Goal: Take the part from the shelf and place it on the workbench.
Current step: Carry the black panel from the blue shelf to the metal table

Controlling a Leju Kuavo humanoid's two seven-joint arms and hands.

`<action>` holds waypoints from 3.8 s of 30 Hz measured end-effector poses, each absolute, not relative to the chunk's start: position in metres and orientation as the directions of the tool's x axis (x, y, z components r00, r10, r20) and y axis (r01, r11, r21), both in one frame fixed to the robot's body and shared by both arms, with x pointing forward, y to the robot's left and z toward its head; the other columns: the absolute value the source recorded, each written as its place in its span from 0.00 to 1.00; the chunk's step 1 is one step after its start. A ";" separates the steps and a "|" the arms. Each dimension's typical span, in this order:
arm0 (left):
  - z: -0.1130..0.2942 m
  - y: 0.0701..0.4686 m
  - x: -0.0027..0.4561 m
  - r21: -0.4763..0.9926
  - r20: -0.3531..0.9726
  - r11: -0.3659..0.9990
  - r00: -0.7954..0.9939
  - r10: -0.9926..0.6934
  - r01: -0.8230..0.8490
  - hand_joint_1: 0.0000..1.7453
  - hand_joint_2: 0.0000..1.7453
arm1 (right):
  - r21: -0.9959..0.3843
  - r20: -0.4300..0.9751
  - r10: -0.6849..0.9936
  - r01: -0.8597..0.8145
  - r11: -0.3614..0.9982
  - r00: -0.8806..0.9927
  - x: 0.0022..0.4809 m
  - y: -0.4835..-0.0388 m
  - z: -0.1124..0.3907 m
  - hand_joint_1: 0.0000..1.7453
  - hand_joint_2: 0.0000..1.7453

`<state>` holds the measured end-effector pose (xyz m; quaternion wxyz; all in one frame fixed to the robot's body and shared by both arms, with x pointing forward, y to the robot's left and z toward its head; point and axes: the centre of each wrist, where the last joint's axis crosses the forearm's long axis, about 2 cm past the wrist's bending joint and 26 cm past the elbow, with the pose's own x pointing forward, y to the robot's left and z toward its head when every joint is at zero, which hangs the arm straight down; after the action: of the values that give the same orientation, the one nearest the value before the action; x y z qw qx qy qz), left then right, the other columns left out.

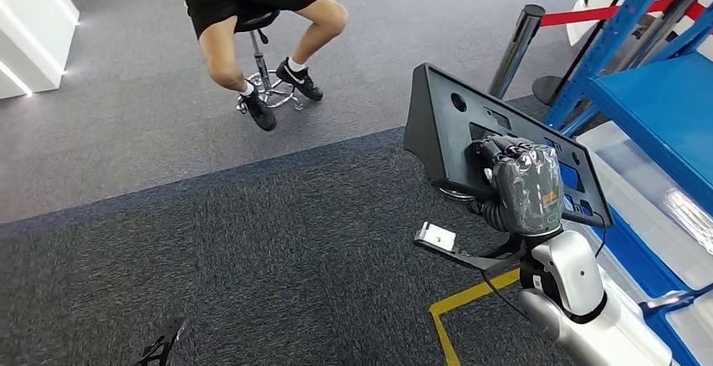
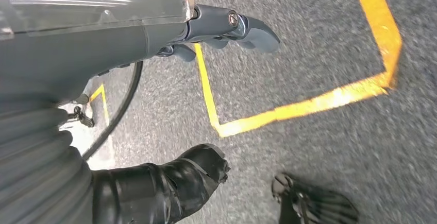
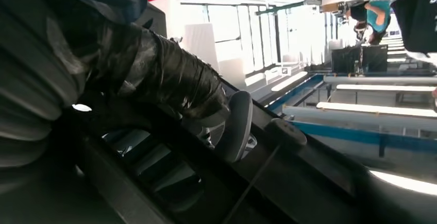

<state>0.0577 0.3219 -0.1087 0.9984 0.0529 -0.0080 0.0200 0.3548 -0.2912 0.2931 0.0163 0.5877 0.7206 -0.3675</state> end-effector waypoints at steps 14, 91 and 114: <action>-0.110 0.315 0.050 0.078 -0.009 0.994 0.997 -0.074 0.075 0.00 1.00 | -0.524 -0.461 0.850 0.851 -0.027 -0.257 0.347 -0.318 0.291 1.00 1.00; -0.107 0.341 0.062 -0.070 0.050 0.966 0.968 -0.247 0.250 0.00 1.00 | -0.579 -0.523 0.820 0.803 -0.144 -0.230 0.337 -0.398 0.330 1.00 1.00; -0.108 0.338 0.054 -0.070 0.039 0.964 0.967 -0.253 0.255 0.00 1.00 | -0.586 -0.520 0.824 0.795 -0.154 -0.224 0.340 -0.401 0.334 1.00 1.00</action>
<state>0.0537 0.3382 -0.1080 0.9909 -0.0375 -0.0148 -0.1281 0.3398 -0.4009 0.3336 -0.0165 0.6227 0.6502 -0.4351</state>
